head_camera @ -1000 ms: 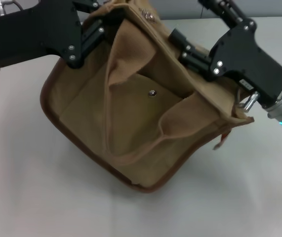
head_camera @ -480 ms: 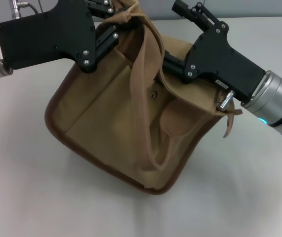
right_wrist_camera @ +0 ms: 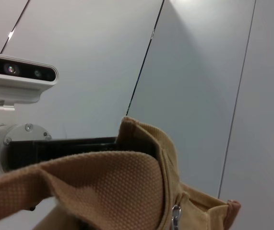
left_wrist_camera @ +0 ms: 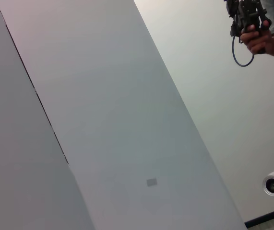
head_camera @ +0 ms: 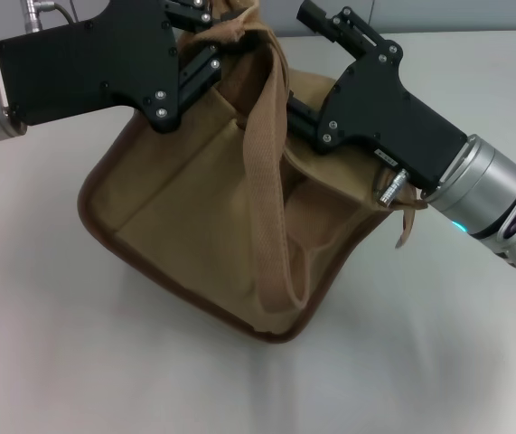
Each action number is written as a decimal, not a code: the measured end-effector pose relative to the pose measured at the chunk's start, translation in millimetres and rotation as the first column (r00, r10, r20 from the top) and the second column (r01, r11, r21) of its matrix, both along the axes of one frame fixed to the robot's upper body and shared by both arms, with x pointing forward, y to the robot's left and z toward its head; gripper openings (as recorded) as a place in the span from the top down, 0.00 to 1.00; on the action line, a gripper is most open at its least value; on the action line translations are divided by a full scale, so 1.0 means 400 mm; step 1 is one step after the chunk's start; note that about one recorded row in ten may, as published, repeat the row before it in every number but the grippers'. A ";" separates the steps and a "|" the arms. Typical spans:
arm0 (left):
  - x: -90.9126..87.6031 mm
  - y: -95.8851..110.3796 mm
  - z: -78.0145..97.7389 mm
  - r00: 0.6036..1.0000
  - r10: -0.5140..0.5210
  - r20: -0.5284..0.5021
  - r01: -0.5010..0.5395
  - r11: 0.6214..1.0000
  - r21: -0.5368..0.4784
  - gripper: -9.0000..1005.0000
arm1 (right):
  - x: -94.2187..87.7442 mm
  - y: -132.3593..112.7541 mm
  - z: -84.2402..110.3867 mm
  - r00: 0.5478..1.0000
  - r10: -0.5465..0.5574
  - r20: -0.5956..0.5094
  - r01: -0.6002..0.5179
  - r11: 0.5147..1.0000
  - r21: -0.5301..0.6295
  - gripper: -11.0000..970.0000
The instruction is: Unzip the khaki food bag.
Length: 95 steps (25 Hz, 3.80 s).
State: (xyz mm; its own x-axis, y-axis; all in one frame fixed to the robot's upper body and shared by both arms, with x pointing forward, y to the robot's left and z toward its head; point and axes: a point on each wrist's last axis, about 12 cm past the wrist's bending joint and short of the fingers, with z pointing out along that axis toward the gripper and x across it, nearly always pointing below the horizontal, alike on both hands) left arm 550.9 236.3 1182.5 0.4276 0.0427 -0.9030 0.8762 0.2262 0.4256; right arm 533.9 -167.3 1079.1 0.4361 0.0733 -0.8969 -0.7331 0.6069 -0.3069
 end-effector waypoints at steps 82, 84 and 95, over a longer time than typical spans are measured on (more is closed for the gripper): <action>-0.306 0.203 -0.247 0.879 0.013 -0.476 -0.052 0.996 -0.069 0.19 | -0.240 -0.310 -0.010 0.834 0.397 -0.383 -0.378 0.917 0.127 0.16; -0.312 0.202 -0.255 0.867 0.005 -0.498 -0.032 0.998 -0.046 0.18 | -0.238 -0.301 -0.007 0.805 0.436 -0.403 -0.428 0.896 0.114 0.16; -0.323 0.186 -0.275 0.841 -0.022 -0.541 0.025 1.000 -0.001 0.18 | -0.185 -0.219 -0.030 0.681 0.492 -0.543 -0.562 0.826 0.043 0.15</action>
